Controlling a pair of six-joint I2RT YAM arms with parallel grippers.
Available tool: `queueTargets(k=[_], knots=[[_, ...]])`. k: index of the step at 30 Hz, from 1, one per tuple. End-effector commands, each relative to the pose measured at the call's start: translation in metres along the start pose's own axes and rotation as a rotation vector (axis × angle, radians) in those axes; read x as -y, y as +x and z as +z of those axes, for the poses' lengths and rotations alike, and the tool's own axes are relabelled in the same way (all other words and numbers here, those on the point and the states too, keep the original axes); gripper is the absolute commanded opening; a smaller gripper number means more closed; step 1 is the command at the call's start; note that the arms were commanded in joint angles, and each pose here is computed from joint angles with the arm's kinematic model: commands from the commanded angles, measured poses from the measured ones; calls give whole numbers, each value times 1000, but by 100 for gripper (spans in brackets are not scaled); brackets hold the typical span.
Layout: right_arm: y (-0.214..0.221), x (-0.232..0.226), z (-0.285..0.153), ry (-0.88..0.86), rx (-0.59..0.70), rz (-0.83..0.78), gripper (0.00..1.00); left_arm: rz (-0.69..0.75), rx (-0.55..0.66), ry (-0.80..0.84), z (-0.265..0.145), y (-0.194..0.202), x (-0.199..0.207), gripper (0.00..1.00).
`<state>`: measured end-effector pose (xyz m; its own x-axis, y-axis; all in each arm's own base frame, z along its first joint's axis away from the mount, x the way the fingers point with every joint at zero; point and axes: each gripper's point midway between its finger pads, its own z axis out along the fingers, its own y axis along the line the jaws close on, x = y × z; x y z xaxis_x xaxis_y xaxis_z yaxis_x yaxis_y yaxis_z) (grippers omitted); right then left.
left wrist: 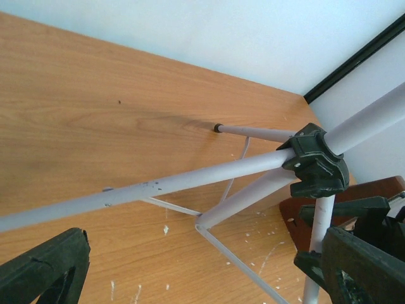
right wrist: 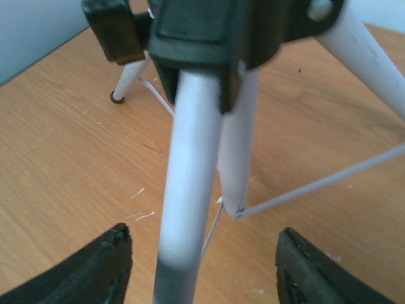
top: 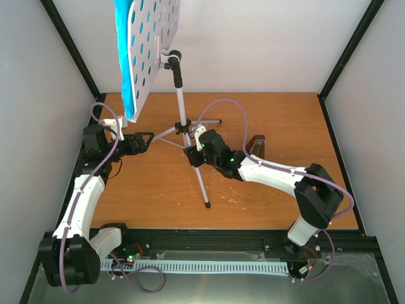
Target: Pack up the instrument practice props
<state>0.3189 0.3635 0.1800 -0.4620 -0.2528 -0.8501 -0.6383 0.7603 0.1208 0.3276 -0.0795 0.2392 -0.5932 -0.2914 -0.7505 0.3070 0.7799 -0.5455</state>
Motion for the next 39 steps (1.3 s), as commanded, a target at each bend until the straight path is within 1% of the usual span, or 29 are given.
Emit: queueTargets(k=[1,2,6,10,13,16,20,24,27,29,30,31,34,39], knots=[[-18,-5,13,37,38,-36,57,145,66,-28,-12,-16,5,100],[-18,-6,15,43,43,-45,53,158,64,-28,-12,-14,5,99],[-18,-12,15,19,60,-61,23,190,58,-29,-13,-7,5,99],[-14,-19,-3,-57,78,-67,4,238,45,50,-12,-2,21,100],[-6,-26,-25,-177,76,-84,3,277,6,171,-8,10,42,99],[18,-32,-45,-337,29,-106,3,322,-51,313,-3,28,68,99],[40,-23,-69,-463,-5,-131,3,332,-139,522,-1,52,102,99],[42,-27,-97,-616,35,-129,3,331,-227,611,8,70,121,99],[43,-28,-105,-634,55,-158,3,333,-282,641,16,82,128,99],[44,-28,-107,-644,59,-175,3,342,-317,627,27,91,128,99],[45,-28,-107,-648,60,-180,3,346,-331,620,33,95,127,95],[46,-28,-107,-650,62,-182,3,345,-347,618,38,99,126,88],[45,-25,-106,-648,71,-182,3,344,-401,642,47,110,132,73],[45,-15,-105,-612,88,-170,3,342,-425,724,43,120,144,54]])
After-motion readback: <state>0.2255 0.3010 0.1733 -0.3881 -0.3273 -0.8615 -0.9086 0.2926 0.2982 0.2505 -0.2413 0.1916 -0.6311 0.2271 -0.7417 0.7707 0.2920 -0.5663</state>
